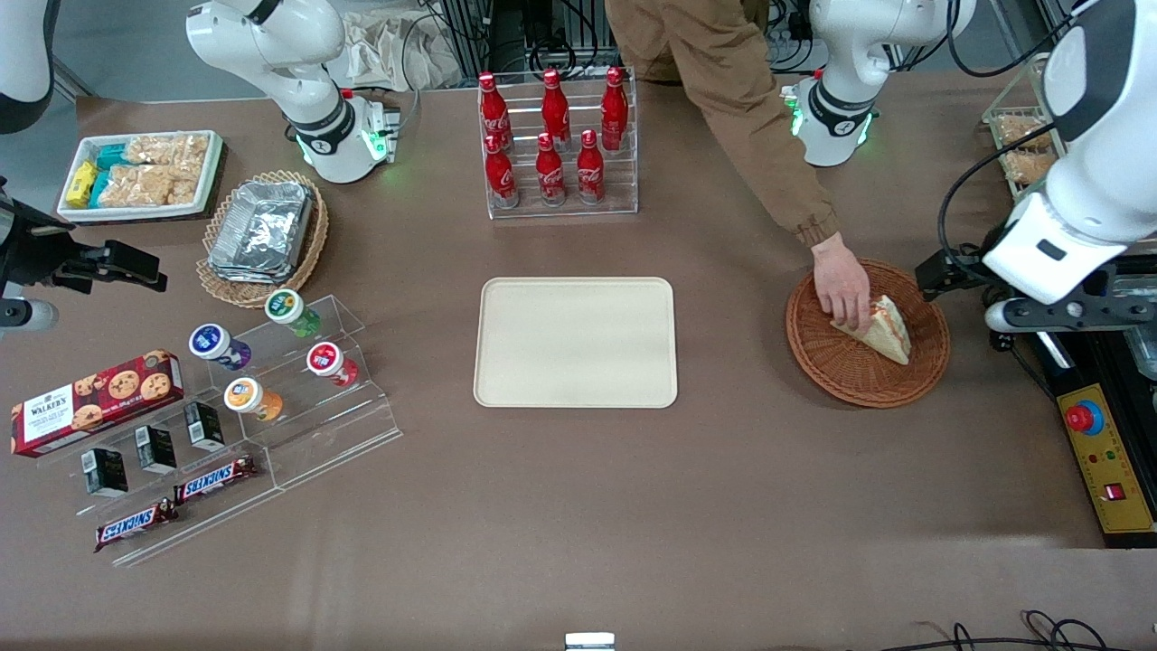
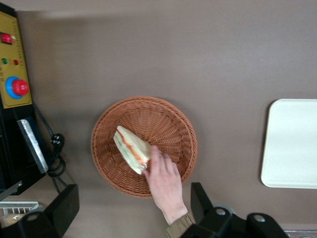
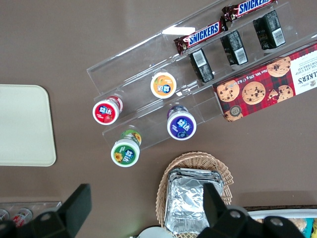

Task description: Place sandwich from basket to tray

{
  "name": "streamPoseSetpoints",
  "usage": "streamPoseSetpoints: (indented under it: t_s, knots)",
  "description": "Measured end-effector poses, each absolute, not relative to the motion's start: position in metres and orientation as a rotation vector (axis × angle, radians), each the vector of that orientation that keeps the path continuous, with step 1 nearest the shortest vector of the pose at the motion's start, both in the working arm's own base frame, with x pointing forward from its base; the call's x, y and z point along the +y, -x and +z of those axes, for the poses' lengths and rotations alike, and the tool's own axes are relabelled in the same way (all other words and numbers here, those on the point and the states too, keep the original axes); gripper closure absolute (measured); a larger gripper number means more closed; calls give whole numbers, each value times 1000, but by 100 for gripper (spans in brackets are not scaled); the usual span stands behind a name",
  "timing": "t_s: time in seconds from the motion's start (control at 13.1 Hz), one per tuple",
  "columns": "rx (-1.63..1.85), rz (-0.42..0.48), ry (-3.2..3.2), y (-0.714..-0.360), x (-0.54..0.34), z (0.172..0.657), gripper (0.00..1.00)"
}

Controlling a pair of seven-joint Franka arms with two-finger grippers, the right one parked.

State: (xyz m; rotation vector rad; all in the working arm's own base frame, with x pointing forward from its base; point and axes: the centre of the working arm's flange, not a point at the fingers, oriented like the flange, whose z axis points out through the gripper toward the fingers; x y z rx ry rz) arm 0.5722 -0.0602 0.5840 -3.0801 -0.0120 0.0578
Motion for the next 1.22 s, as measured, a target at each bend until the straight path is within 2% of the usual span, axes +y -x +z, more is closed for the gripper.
streamPoseSetpoints:
  t_s: [0.38,0.61,0.68,0.84,1.22]
  knots:
    - [-82,80,3077,-575,-48,579,0]
    - [-419,168,3077,-573,-50,553,0]
    - [-513,185,3061,-572,-46,541,0]
    - [-702,138,3033,-567,-37,504,0]
    - [-1138,86,2905,-527,-22,399,0]
